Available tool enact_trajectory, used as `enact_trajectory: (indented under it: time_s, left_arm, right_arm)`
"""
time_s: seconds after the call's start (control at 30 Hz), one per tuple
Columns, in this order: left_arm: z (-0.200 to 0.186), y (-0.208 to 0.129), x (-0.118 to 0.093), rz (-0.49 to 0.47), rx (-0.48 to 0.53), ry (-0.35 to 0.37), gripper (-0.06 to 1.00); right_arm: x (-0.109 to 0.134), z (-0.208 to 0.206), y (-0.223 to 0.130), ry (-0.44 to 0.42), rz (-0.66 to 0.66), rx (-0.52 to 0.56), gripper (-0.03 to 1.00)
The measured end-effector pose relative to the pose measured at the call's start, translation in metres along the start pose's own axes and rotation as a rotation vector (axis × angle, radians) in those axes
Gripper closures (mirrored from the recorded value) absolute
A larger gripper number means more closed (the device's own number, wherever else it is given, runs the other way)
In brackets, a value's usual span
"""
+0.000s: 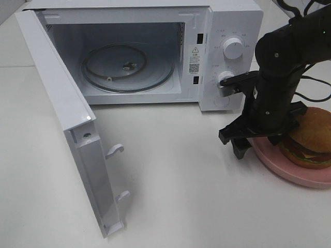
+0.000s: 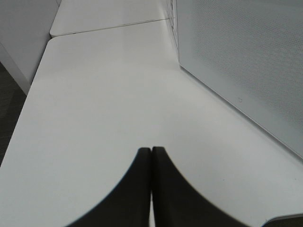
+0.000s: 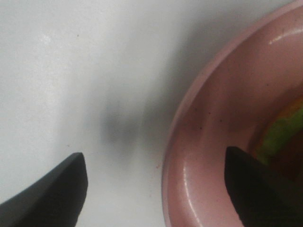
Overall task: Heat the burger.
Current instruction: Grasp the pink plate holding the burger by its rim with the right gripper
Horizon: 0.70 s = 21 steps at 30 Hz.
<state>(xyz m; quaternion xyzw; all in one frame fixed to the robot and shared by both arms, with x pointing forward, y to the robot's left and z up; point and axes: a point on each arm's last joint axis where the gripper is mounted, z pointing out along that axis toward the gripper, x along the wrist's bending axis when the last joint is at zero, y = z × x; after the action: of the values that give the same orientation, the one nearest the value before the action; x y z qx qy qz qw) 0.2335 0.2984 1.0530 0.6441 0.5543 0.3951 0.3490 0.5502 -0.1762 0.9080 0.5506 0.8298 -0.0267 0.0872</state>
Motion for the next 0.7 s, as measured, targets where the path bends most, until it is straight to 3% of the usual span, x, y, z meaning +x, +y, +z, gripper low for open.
enact_trajectory:
  time_s: [0.43,0.53,0.63,0.67,0.7]
  left_arm:
    - [0.0,0.0,0.0,0.0,0.0,0.0,0.94]
    - [0.0,0.0,0.0,0.0,0.0,0.0,0.94]
    - [0.0,0.0,0.0,0.0,0.0,0.0,0.94]
    - [0.0,0.0,0.0,0.0,0.0,0.0,0.94]
    - [0.0,0.0,0.0,0.0,0.0,0.0,0.94]
  right_arm:
    - [0.006,0.03,0.003,0.007,-0.085,0.057,0.25]
    - [0.006,0.031,0.004,0.003,-0.109,0.059,0.41]
    - [0.005,0.031,0.004,-0.005,-0.12,0.061,0.45]
    - [0.004,0.032,0.004,-0.022,-0.143,0.063,0.56]
    - [0.004,0.032,0.004,-0.022,-0.143,0.063,0.56]
